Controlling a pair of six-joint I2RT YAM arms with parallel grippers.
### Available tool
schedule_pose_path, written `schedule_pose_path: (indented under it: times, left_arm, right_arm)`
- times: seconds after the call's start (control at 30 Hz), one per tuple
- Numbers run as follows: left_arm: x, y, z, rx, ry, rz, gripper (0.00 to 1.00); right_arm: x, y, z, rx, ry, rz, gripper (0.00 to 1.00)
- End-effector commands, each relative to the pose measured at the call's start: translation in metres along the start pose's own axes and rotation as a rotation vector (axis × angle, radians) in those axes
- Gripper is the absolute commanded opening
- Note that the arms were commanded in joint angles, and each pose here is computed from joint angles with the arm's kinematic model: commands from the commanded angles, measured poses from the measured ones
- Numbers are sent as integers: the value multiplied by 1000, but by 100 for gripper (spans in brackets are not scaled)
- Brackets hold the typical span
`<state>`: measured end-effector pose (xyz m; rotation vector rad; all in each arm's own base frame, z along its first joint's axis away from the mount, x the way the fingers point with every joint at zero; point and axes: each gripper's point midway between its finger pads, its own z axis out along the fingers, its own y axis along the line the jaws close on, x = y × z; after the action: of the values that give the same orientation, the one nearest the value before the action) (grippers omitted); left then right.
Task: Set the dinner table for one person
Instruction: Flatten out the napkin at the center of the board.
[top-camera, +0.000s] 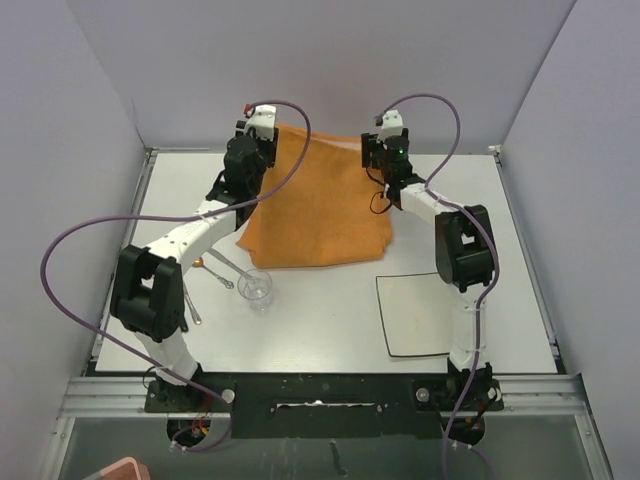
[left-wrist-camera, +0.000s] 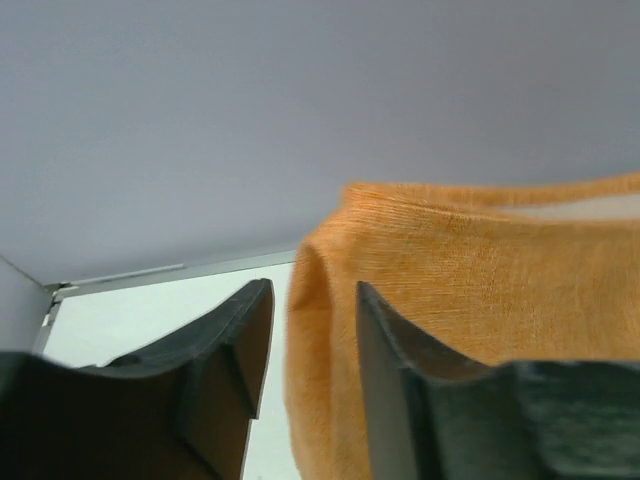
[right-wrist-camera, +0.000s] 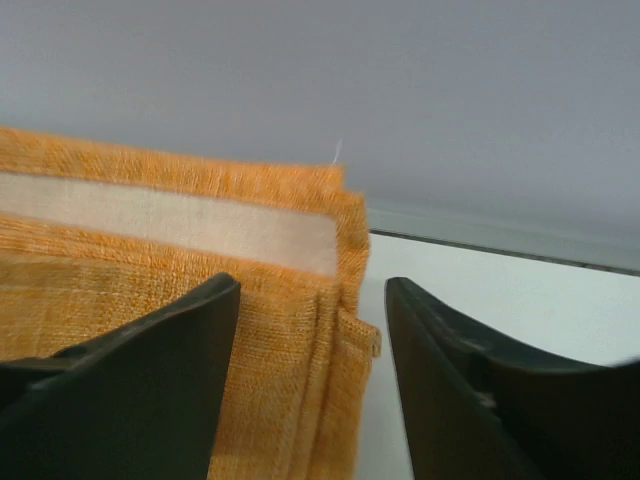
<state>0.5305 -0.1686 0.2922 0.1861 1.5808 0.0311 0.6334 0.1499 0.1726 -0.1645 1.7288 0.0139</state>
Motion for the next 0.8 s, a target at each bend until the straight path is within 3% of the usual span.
schedule_pose_path:
  times: [0.0, 0.03, 0.1, 0.27, 0.4, 0.47, 0.5, 0.57, 0.6, 0.77]
  left_arm:
    - [-56, 34, 0, -141, -148, -54, 45]
    - [-59, 35, -3, -151, -153, -45, 55]
    - [-67, 35, -10, -162, -159, -29, 61]
    - [-113, 18, -49, -138, -223, 44, 62]
    - [-124, -29, -104, 70, -213, 51, 59]
    - [-114, -35, -127, 120, -162, 22, 51]
    - [-103, -35, -136, 124, -121, 2, 42]
    - [-85, -38, -153, 148, -51, -2, 20]
    - [-79, -42, -162, 163, -27, 4, 2]
    - [-51, -53, -184, 157, 92, 60, 0]
  right_arm:
    - [-23, -13, 4, 49, -53, 34, 94]
    - [-28, -13, 2, 48, -59, 35, 99]
    - [-43, -12, -3, 38, -83, 37, 98]
    - [-108, -9, -45, 6, -199, 25, 98]
    - [-140, 6, -113, -68, -210, 34, 98]
    - [-131, 22, -151, -134, -162, 35, 99]
    - [-123, 31, -171, -178, -128, 40, 98]
    - [-108, 42, -210, -241, -74, 51, 98]
    - [-89, 47, -221, -259, -21, 40, 97]
    - [-50, 42, -272, -273, 110, 52, 97]
